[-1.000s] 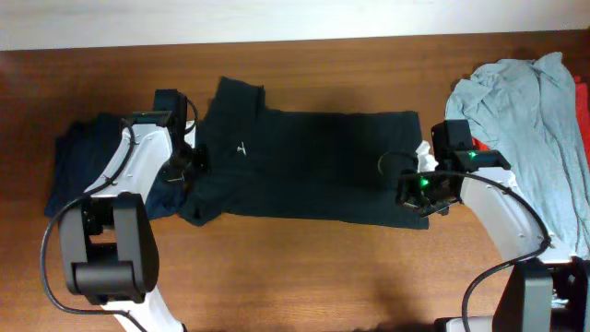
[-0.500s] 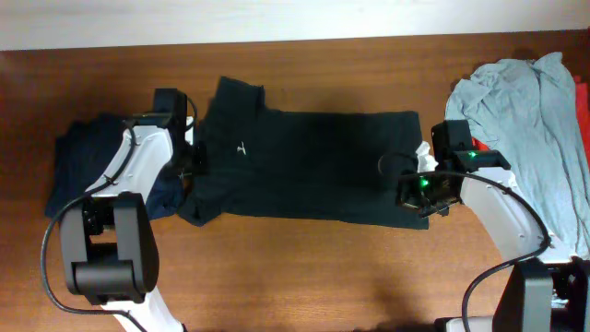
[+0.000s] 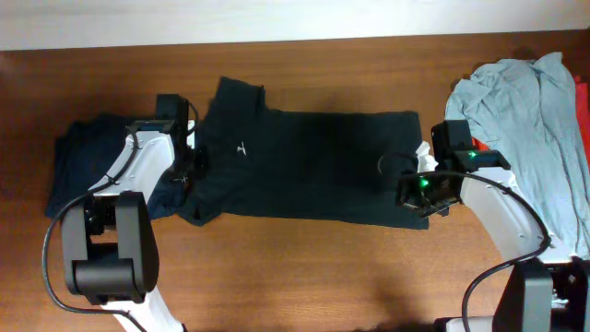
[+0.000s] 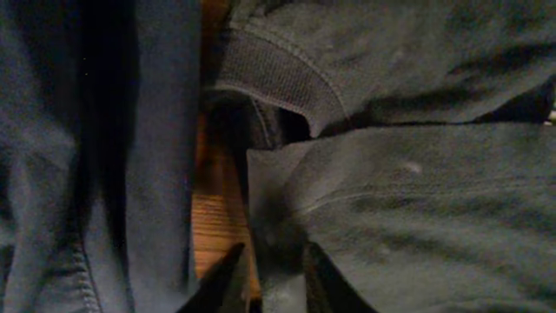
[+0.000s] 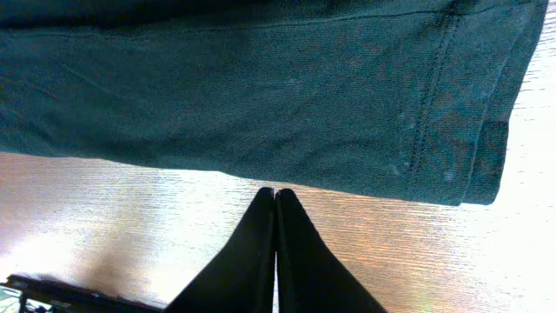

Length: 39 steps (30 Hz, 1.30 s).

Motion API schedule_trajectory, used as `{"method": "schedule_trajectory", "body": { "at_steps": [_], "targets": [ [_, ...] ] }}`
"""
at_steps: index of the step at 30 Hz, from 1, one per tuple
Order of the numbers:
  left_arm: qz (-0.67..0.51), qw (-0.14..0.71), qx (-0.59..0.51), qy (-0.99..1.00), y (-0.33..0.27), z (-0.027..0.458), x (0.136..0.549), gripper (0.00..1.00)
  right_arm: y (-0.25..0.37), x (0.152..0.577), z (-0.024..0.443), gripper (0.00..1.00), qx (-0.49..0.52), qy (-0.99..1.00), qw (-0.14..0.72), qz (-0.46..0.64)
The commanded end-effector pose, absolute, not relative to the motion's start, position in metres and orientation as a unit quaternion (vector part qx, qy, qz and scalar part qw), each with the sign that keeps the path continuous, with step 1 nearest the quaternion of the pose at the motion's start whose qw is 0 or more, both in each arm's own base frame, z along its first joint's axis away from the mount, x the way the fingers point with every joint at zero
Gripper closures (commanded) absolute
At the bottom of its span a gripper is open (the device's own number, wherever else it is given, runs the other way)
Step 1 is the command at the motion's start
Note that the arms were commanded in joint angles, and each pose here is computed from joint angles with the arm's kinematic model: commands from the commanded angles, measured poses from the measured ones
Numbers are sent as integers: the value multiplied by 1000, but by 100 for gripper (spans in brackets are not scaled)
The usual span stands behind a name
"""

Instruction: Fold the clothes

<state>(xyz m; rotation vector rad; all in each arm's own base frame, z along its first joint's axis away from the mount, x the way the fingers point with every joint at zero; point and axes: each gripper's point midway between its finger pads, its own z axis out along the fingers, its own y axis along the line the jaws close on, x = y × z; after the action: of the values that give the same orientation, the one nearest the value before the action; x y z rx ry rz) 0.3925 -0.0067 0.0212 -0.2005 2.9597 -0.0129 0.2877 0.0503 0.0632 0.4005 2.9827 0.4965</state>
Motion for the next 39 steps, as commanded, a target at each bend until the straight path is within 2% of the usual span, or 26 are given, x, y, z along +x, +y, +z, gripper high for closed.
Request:
{"method": "schedule_trajectory", "body": {
  "at_steps": [1,2,8,11,19,28,39],
  "targets": [
    [-14,98,-67,993,-9,29,393,87,49,289,66,96,124,978,53,157],
    [-14,98,-67,993,-9,29,393,90,49,289,66,96,124,978,53,157],
    [-15,95,-67,993,-9,29,392,91,49,289,66,96,124,978,53,157],
    [-16,95,-67,993,-9,29,392,99,49,289,66,96,124,978,53,157],
    [-20,102,-66,992,-11,36,396,100,49,289,66,96,124,978,53,157],
    [-38,183,-55,981,-15,100,426,100,49,291,67,96,124,978,57,157],
    [-29,214,-29,976,-14,95,448,99,49,294,67,96,123,978,62,158]
  ]
}}
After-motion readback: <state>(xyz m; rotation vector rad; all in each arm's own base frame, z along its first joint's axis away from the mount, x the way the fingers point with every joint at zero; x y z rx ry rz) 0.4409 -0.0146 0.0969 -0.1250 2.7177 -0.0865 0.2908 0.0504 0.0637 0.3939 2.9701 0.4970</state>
